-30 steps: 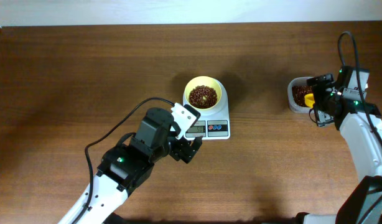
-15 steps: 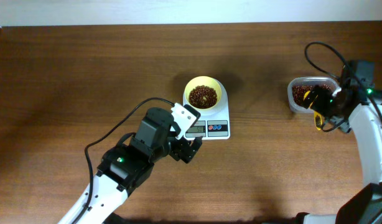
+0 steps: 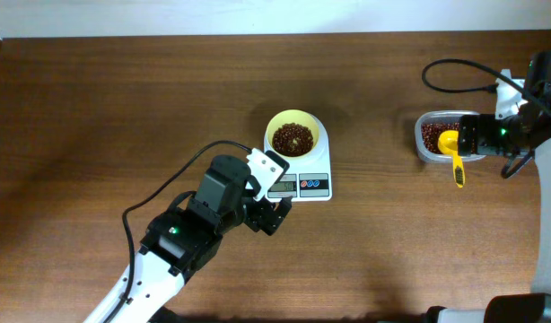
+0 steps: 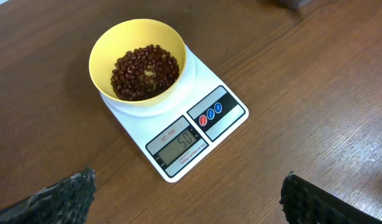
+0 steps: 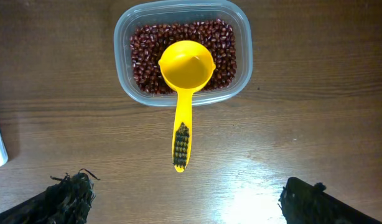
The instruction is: Scoop item into bowl and weigh 50g on scale
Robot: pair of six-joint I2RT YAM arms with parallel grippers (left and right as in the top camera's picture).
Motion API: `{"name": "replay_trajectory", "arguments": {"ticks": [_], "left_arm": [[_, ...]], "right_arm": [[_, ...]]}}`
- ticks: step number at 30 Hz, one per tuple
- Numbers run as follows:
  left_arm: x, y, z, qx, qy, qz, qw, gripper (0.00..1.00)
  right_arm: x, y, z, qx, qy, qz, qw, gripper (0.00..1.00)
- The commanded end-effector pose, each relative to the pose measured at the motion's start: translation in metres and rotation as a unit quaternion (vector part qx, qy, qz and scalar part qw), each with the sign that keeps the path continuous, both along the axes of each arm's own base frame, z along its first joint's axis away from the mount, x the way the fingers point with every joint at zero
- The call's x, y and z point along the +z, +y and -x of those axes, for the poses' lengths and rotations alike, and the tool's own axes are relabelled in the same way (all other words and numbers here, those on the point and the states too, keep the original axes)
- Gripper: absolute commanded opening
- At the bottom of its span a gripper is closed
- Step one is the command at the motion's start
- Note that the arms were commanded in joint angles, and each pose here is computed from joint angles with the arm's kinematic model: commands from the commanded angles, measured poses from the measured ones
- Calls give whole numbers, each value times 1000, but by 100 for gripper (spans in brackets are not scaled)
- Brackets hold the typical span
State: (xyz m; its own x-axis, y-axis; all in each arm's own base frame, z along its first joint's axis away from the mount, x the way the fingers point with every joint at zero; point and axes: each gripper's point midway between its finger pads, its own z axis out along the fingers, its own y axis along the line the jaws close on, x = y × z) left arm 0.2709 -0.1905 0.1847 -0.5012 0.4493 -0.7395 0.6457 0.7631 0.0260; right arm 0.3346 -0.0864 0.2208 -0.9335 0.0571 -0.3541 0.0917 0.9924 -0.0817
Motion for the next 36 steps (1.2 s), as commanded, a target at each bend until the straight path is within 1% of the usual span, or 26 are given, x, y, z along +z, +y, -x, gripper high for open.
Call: {"name": "replay_trajectory", "arguments": {"ticks": [1, 21, 22, 24, 26, 36], "left_arm": [[-3, 0, 2, 2, 6, 3, 1000, 99], [-3, 0, 2, 2, 6, 3, 1000, 99], [-11, 1, 11, -16, 24, -11, 1000, 99], [-35, 17, 36, -16, 90, -50, 995, 99], [-46, 26, 51, -16, 126, -72, 989, 99], [-47, 27, 52, -16, 128, -74, 989, 99]], "right_arm": [[8, -1, -2, 5, -10, 10, 1000, 99], [8, -1, -2, 5, -10, 10, 1000, 99], [8, -1, -2, 5, -10, 10, 1000, 99], [8, -1, -2, 5, -10, 10, 1000, 99], [8, -1, -2, 5, -10, 10, 1000, 99], [8, -1, -2, 5, -10, 10, 1000, 99]]}}
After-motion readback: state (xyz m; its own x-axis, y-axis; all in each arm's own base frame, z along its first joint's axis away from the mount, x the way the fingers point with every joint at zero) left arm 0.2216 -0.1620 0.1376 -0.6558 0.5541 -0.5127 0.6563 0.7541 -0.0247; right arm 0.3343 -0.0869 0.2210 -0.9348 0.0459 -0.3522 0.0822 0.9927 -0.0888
